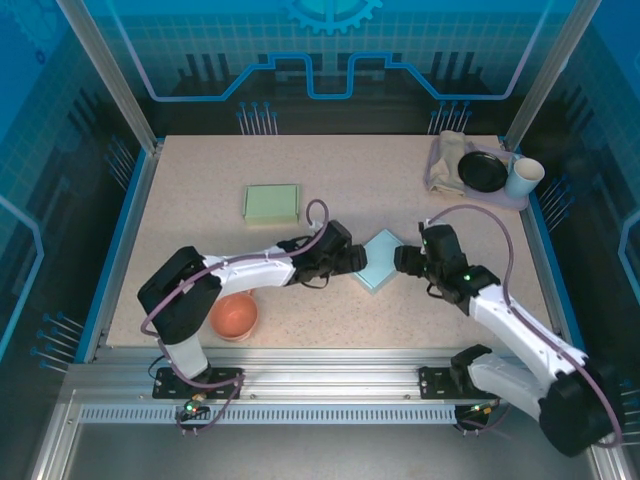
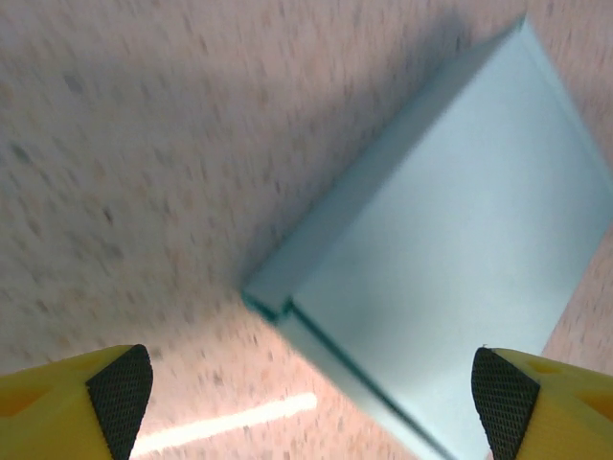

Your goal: Fold the paper box

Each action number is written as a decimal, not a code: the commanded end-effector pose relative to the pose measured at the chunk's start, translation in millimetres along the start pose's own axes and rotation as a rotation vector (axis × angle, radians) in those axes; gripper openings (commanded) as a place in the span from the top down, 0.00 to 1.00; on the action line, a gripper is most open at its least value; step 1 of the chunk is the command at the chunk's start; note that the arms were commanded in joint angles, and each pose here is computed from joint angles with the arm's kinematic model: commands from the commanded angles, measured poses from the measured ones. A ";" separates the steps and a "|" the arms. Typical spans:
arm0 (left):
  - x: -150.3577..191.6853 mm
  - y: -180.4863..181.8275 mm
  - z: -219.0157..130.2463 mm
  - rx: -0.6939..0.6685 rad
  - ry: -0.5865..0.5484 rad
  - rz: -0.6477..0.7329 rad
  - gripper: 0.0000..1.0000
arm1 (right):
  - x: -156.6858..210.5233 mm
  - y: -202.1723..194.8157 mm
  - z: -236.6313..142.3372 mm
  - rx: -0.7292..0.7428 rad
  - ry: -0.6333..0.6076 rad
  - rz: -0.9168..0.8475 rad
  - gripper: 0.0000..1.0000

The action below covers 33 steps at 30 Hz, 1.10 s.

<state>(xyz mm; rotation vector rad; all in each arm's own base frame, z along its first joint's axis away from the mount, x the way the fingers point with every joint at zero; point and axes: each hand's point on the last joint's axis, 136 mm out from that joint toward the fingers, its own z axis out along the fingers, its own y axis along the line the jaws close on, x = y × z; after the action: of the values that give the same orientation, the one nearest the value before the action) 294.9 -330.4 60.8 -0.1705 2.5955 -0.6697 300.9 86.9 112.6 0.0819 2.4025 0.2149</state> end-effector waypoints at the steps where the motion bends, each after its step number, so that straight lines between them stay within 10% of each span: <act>1: 18.6 -22.3 11.2 0.110 0.035 -0.054 0.10 | -22.5 12.5 23.9 -0.090 -0.010 -0.079 0.29; 16: -11.9 -26.3 52.0 0.098 0.010 -0.093 0.18 | -10.7 -11.8 88.4 -0.128 0.177 0.139 0.28; 33: -140.9 -43.2 98.2 0.113 -0.089 0.023 0.28 | -54.2 27.7 124.1 -0.354 0.187 0.292 0.37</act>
<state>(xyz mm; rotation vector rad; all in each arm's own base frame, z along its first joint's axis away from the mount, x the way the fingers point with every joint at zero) 460.5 -360.3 50.3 -0.2778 2.4679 -0.7611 403.2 103.4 48.1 0.2876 2.5500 0.6600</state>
